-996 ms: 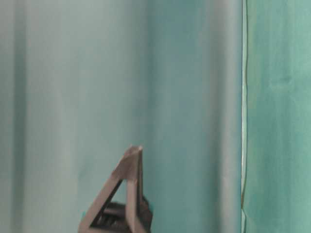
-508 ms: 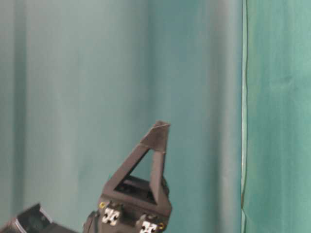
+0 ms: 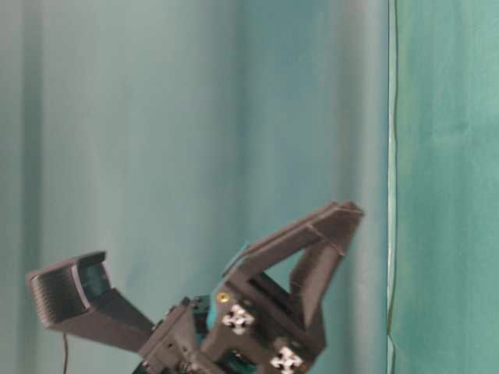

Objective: Peel off the Velcro with your right arm.
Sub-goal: 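Close the left gripper on the strap's looped end, then lift the strap upright with the left gripper toward the center, then move the open right gripper toward the strap's free end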

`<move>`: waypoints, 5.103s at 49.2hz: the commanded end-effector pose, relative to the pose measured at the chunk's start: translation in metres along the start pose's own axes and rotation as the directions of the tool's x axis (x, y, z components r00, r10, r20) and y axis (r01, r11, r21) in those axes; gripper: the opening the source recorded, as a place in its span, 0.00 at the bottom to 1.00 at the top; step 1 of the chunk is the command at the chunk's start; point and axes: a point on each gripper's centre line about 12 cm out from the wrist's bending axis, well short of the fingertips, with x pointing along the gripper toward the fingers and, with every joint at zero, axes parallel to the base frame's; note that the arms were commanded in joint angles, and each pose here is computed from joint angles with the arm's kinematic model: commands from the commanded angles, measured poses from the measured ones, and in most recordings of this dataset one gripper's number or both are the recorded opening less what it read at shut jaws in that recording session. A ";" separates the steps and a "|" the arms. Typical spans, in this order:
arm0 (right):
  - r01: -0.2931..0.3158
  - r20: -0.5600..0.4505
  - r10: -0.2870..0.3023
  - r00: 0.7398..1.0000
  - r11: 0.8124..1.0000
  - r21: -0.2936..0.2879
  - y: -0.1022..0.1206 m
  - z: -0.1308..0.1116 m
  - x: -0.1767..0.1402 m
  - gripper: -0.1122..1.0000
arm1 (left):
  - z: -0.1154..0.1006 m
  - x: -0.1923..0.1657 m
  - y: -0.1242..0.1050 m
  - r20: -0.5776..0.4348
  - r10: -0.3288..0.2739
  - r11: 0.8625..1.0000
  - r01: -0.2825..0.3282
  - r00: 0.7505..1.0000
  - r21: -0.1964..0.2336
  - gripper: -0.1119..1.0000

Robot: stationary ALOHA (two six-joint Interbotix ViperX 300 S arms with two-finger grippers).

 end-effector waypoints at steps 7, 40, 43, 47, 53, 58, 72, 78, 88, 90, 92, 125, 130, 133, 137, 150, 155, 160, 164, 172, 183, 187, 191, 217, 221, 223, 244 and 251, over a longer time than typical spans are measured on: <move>0.001 0.017 0.000 1.000 1.000 -0.002 0.000 0.004 0.002 0.73 | 0.001 0.011 0.001 -0.035 0.003 1.000 -0.003 0.999 -0.006 0.79; 0.000 0.026 0.000 1.000 1.000 0.000 0.000 -0.003 -0.003 0.72 | -0.054 0.080 0.003 -0.216 0.007 1.000 -0.010 0.976 -0.010 0.79; 0.000 0.026 0.000 1.000 1.000 0.000 0.000 -0.003 -0.003 0.72 | -0.056 0.082 0.004 -0.223 0.008 1.000 -0.010 0.975 -0.010 0.79; 0.000 0.026 0.000 1.000 1.000 0.000 0.000 -0.003 -0.003 0.72 | -0.059 0.083 0.004 -0.229 0.008 1.000 -0.010 0.973 -0.010 0.79; 0.000 0.026 0.000 1.000 1.000 0.000 0.000 -0.003 -0.003 0.72 | -0.062 0.085 0.004 -0.241 0.009 1.000 -0.012 0.970 -0.011 0.79; 0.000 0.026 0.000 1.000 1.000 0.000 0.000 -0.003 -0.003 0.72 | -0.065 0.085 0.005 -0.252 0.010 1.000 -0.013 0.968 -0.012 0.79; 0.000 0.028 0.000 1.000 1.000 0.000 0.000 -0.003 -0.003 0.72 | -0.067 0.084 0.006 -0.264 0.012 1.000 -0.017 0.965 -0.016 0.76; 0.000 0.028 0.000 1.000 1.000 0.000 0.000 -0.003 -0.003 0.72 | -0.068 0.083 0.007 -0.281 0.014 1.000 -0.019 0.960 -0.018 0.59; 0.000 0.028 0.000 1.000 1.000 0.000 0.000 -0.003 -0.003 0.72 | -0.071 0.081 0.008 -0.327 0.014 1.000 -0.021 0.945 -0.017 0.18; 0.000 0.028 0.000 1.000 1.000 0.000 0.000 -0.003 -0.003 0.72 | -0.071 0.080 0.008 -0.329 0.014 1.000 -0.021 0.944 -0.017 0.19; 0.000 0.028 0.000 1.000 1.000 0.000 0.000 -0.003 -0.003 0.72 | -0.070 0.079 0.008 -0.331 0.014 1.000 -0.020 0.944 -0.017 0.19; -0.010 0.090 0.013 0.996 0.999 -0.036 0.002 0.018 0.000 0.72 | 0.007 0.007 0.006 -0.092 0.011 1.000 -0.013 0.996 -0.022 0.19; -0.028 0.110 0.037 0.993 0.996 -0.083 0.005 0.026 0.003 0.72 | 0.017 -0.010 0.005 -0.034 0.011 1.000 -0.012 0.999 -0.028 0.19; -0.038 0.126 0.053 0.991 0.992 -0.119 0.007 0.034 0.005 0.72 | 0.021 -0.019 0.005 0.000 0.011 0.999 -0.011 1.000 -0.037 0.19; -0.042 0.146 0.065 0.987 0.987 -0.155 0.008 0.042 0.007 0.72 | 0.025 -0.031 0.005 0.042 0.011 0.999 -0.009 0.999 -0.051 0.19; -0.025 0.170 0.067 0.983 0.972 -0.235 0.008 0.058 0.015 0.71 | 0.029 -0.061 0.005 0.147 0.011 0.994 0.005 0.989 -0.111 0.19; -0.018 0.154 0.061 0.986 0.964 -0.264 0.007 0.056 0.020 0.71 | 0.029 -0.069 0.005 0.204 0.012 0.988 0.019 0.979 -0.151 0.19; -0.011 0.126 0.049 0.991 0.958 -0.286 0.004 0.052 0.029 0.71 | 0.027 -0.076 0.006 0.270 0.015 0.978 0.043 0.963 -0.205 0.19; -0.006 0.108 0.040 0.993 0.954 -0.299 0.002 0.050 0.036 0.71 | 0.024 -0.079 0.006 0.302 0.015 0.968 0.061 0.953 -0.242 0.19; 0.006 0.065 0.018 0.998 0.938 -0.346 -0.003 0.045 0.050 0.71 | 0.020 -0.081 0.006 0.328 0.018 0.947 0.090 0.944 -0.308 0.19; 0.019 0.006 -0.018 1.000 0.889 -0.457 -0.014 0.032 0.071 0.71 | 0.021 -0.080 0.006 0.353 0.017 0.906 0.135 0.936 -0.402 0.19; 0.017 -0.007 -0.024 1.000 0.876 -0.482 -0.016 0.028 0.078 0.71 | 0.022 -0.080 0.006 0.364 0.017 0.891 0.151 0.931 -0.428 0.19; 0.015 -0.018 -0.027 0.999 0.865 -0.502 -0.018 0.025 0.086 0.71 | 0.021 -0.081 0.006 0.374 0.017 0.876 0.167 0.927 -0.453 0.19; 0.067 0.016 -0.070 0.997 0.828 -0.556 -0.039 0.013 0.127 0.71 | 0.012 -0.079 0.006 0.380 0.018 0.820 0.204 0.925 -0.534 0.19; 0.064 0.010 -0.070 0.998 0.829 -0.556 -0.040 0.010 0.131 0.71 | 0.012 -0.079 0.006 0.383 0.018 0.821 0.205 0.924 -0.533 0.19; 0.062 0.007 -0.070 0.998 0.829 -0.555 -0.040 0.009 0.133 0.71 | 0.012 -0.079 0.006 0.383 0.018 0.821 0.205 0.924 -0.533 0.19; 0.065 0.023 -0.063 0.998 0.827 -0.559 -0.042 0.004 0.149 0.71 | 0.010 -0.079 0.006 0.379 0.016 0.821 0.203 0.925 -0.533 0.19; 0.067 0.029 -0.062 0.998 0.825 -0.561 -0.043 0.003 0.154 0.71 | 0.009 -0.079 0.006 0.379 0.018 0.820 0.203 0.925 -0.535 0.19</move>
